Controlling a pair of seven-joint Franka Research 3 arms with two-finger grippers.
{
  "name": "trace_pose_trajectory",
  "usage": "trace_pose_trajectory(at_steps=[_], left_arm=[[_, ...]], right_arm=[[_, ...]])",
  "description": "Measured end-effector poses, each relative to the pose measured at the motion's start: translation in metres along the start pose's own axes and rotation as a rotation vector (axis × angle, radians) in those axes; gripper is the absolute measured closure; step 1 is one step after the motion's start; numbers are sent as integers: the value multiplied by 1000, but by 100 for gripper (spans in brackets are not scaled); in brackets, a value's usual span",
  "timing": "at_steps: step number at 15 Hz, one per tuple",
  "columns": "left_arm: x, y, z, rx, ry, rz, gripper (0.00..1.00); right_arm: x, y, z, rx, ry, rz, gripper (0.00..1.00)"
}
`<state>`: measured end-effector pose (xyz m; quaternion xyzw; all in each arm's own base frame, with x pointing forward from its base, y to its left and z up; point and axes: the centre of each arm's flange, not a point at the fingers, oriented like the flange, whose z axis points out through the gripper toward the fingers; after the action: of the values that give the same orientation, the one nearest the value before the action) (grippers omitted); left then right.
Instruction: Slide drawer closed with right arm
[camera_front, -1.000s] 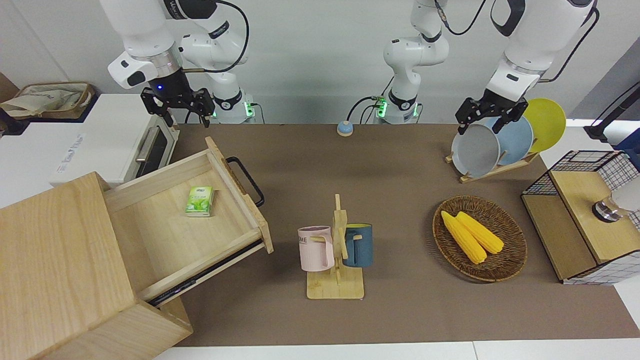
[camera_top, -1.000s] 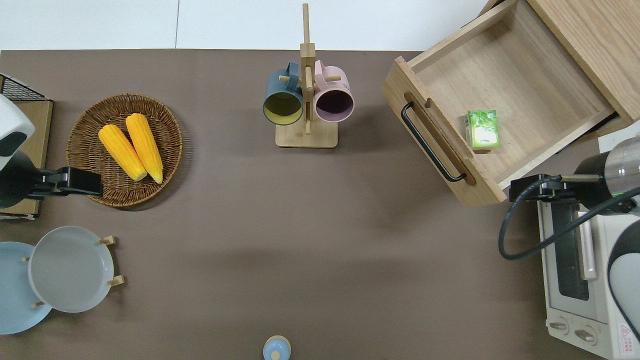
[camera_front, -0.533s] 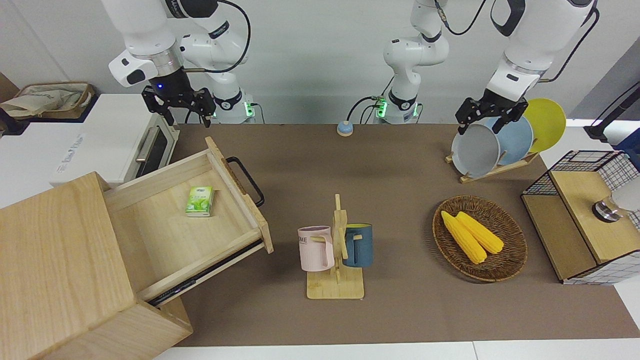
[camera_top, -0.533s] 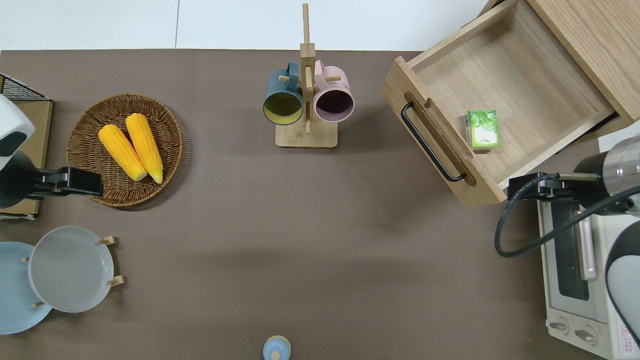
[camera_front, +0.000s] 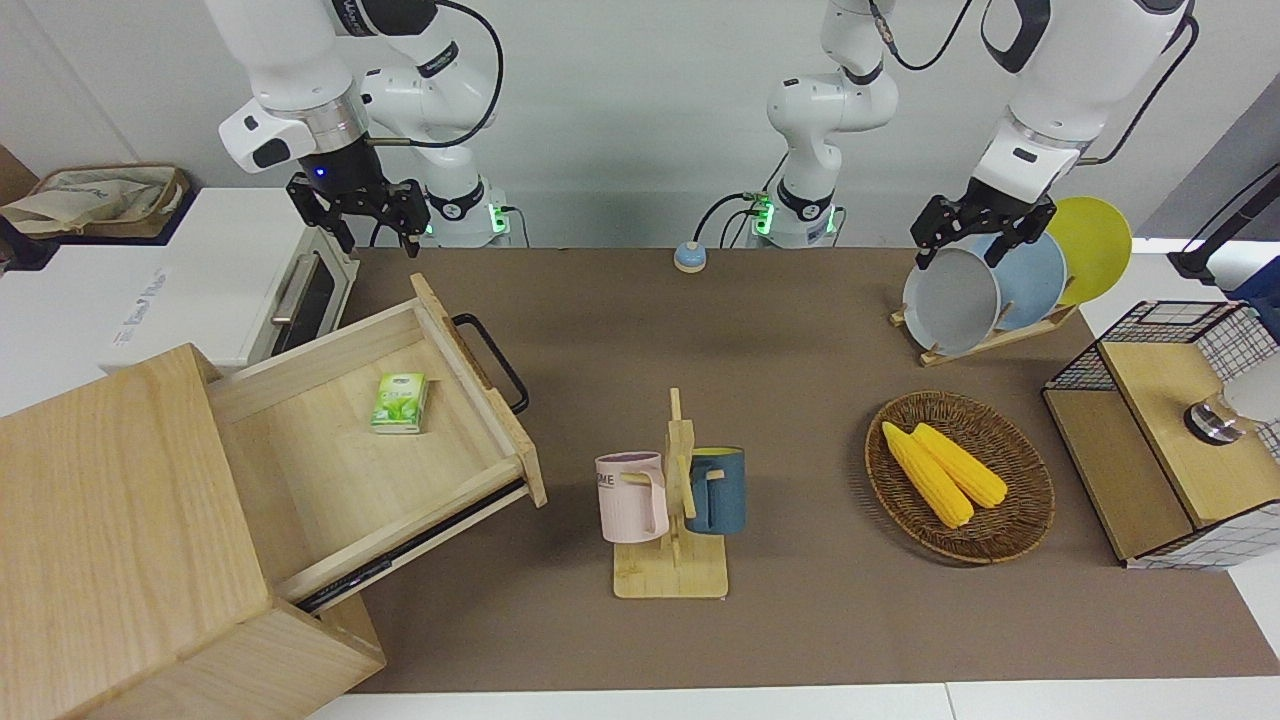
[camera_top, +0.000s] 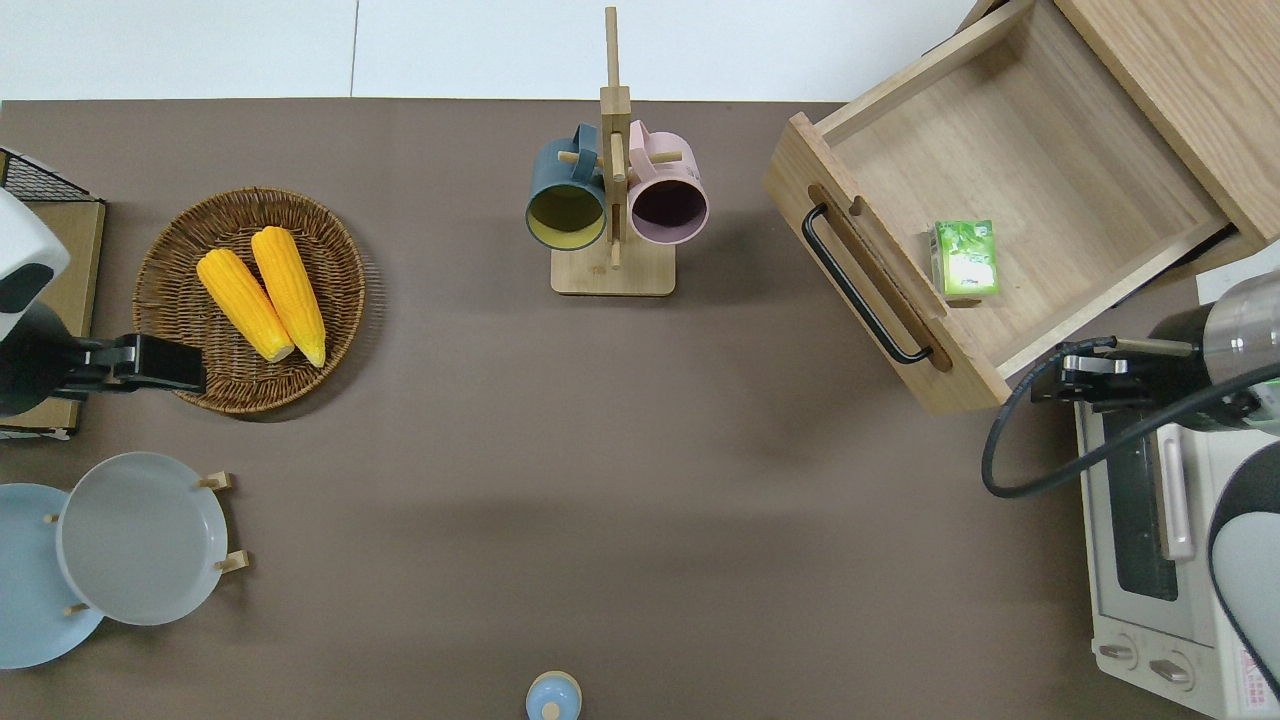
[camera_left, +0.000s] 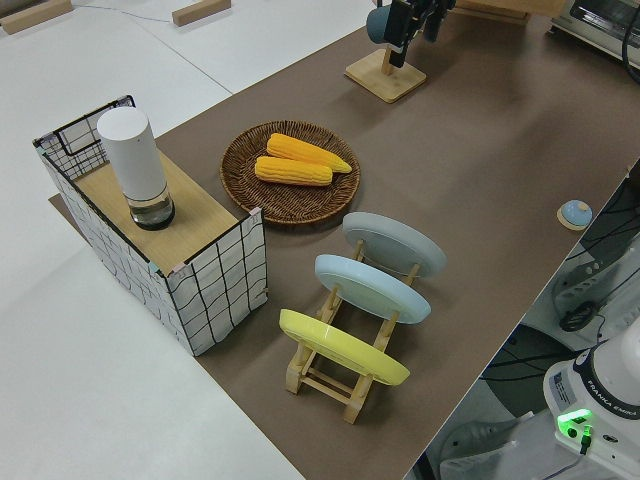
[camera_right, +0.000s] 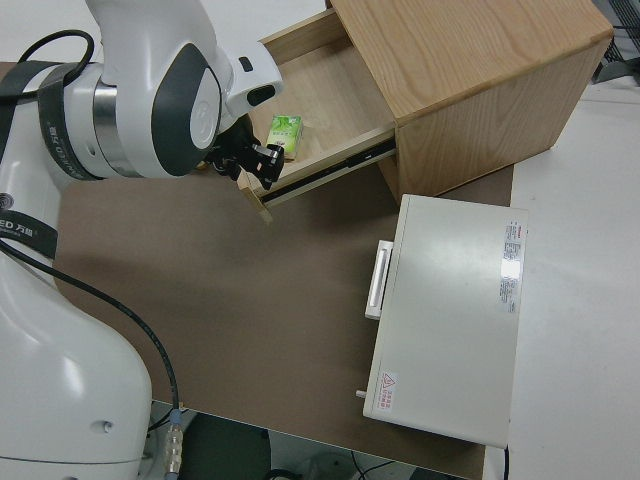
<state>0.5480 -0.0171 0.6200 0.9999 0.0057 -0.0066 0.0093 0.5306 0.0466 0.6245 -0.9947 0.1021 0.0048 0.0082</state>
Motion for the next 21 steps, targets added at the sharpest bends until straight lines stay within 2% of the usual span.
trace_pose_trajectory(at_steps=[4,6,7,14,18,21], left_arm=[[0,0,0,0,0,0,0],[0,0,0,0,0,0,0],[0,0,0,0,0,0,0],[0,0,0,0,0,0,0],[0,0,0,0,0,0,0],[0,0,0,0,0,0,0]], right_arm=[[-3,-10,0,4,-2,84,88],[-6,-18,0,22,-10,158,93],[-7,-22,0,26,-12,182,98],[-18,-51,0,62,-36,421,99],[-29,-79,0,62,-38,486,99],[-38,-103,3,75,-25,517,99]])
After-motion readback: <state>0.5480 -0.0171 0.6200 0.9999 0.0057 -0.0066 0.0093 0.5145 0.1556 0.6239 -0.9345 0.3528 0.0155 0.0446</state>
